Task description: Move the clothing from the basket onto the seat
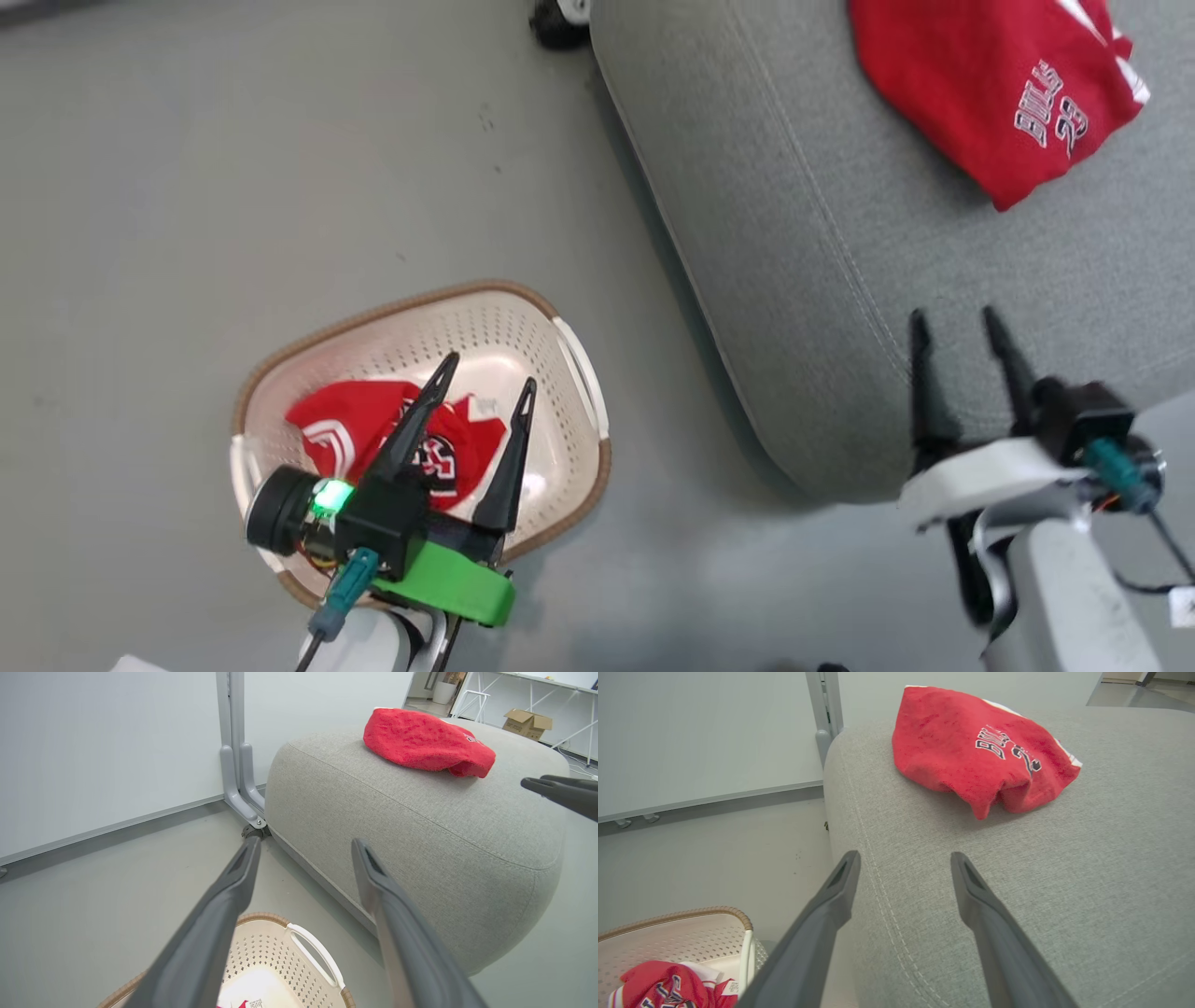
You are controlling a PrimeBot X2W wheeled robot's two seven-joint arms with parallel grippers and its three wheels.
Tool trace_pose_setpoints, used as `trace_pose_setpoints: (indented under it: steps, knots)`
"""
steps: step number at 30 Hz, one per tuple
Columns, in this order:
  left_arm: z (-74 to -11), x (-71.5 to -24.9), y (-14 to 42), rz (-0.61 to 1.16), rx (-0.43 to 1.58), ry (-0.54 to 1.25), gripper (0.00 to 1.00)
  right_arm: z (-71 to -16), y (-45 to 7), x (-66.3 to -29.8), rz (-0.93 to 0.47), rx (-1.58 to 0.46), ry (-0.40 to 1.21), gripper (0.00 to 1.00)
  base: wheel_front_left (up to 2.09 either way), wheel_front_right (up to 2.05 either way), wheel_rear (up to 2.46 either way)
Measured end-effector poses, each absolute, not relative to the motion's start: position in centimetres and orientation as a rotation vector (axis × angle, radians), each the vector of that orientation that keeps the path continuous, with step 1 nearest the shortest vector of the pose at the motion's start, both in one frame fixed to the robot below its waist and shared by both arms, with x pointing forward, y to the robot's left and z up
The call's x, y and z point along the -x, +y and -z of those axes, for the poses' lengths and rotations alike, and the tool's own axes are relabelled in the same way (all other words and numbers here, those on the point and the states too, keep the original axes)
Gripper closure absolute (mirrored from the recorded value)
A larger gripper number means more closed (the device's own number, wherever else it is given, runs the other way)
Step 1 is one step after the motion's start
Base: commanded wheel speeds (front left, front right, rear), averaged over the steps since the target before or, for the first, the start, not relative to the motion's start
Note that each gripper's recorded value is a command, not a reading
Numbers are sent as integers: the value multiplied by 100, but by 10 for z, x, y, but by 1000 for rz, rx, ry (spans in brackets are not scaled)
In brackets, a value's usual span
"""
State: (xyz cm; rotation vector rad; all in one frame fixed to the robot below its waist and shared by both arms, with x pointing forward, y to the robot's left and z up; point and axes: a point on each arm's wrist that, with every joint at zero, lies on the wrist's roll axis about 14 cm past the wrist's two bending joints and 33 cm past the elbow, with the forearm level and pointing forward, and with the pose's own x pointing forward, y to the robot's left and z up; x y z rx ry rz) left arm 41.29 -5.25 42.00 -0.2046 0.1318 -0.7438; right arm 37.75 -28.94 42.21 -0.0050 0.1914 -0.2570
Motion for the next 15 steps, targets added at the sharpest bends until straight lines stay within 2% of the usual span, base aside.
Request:
trace_pose_setpoints:
  steps: [5, 9, 15]
  knots:
    - [-440, -404, -11, 548, 231, 128, 0, -440, -226, -363, 94, -75, 131, 0, 0, 0, 0]
    - [-453, -391, 23, 434, 216, 105, 0, -451, -197, -348, 16, -97, 98, 0, 0, 0, 0]
    - [-488, -376, 74, 277, 192, -4, 0, -489, -166, -346, -85, -119, -27, 0, 0, 0, 0]
